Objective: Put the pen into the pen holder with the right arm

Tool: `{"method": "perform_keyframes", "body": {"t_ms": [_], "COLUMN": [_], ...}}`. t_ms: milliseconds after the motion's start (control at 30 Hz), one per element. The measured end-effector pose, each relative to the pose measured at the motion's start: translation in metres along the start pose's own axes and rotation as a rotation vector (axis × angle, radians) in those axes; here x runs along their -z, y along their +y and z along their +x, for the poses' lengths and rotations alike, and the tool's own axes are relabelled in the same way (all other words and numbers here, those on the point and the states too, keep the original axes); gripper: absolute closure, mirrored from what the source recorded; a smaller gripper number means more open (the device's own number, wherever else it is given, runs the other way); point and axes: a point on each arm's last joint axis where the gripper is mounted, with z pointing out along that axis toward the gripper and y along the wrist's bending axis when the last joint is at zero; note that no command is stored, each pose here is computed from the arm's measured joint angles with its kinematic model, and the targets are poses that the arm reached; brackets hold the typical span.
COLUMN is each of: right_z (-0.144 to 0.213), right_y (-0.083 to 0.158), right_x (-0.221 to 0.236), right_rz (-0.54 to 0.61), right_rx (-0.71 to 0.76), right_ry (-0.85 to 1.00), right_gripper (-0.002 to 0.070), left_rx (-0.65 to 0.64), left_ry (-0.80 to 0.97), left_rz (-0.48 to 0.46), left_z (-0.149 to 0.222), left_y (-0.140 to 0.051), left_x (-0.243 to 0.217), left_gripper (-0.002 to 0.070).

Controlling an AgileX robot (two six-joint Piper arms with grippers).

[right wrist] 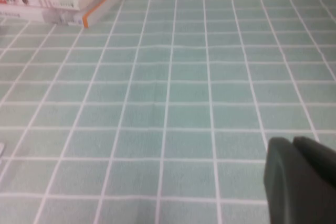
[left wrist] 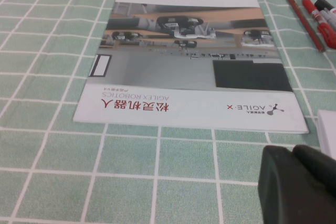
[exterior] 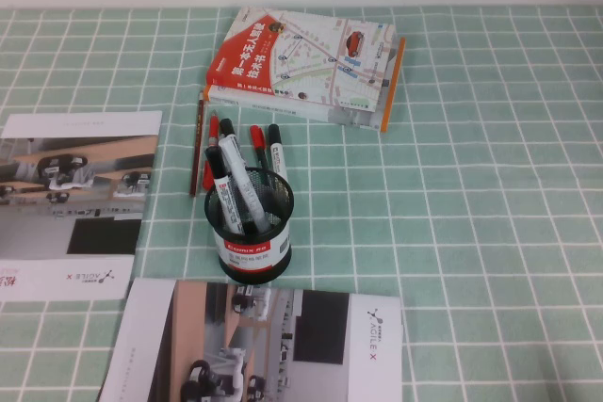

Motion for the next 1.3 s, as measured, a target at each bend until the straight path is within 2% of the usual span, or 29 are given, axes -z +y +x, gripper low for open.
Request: {"method": "perform_keyframes", "body": {"t_ms": [600,900,1133,1300], "right_z": [-0.005,-0.011,-0.017,-0.019], "right_y": [0.001,0.004,0.006,0.006], "right_x": [0.000,0.001,0.002,0.002], "right_rz": [-0.014,-0.059,-0.105,-0.116], "right_rx": [-0.040,-0.205,-0.424,-0.480], "right_ry": [-0.050,-0.118,-0.175,-0.185], "right_gripper": [0.0696,0.0696,0.0696,0.0696], "left_rx": [0.000,0.000,0.000,0.000], "left_ry": [0.000,0.000,0.000,0.000], "left_rz": [0.000,0.000,0.000,0.000], "left_z": [0.000,0.000,0.000,0.000], "left_y": [0.000,0.000,0.000,0.000], "left_x": [0.000,0.000,0.000,0.000], "left_gripper": [0.0679,0.0679,0.0679,0.0679]}}
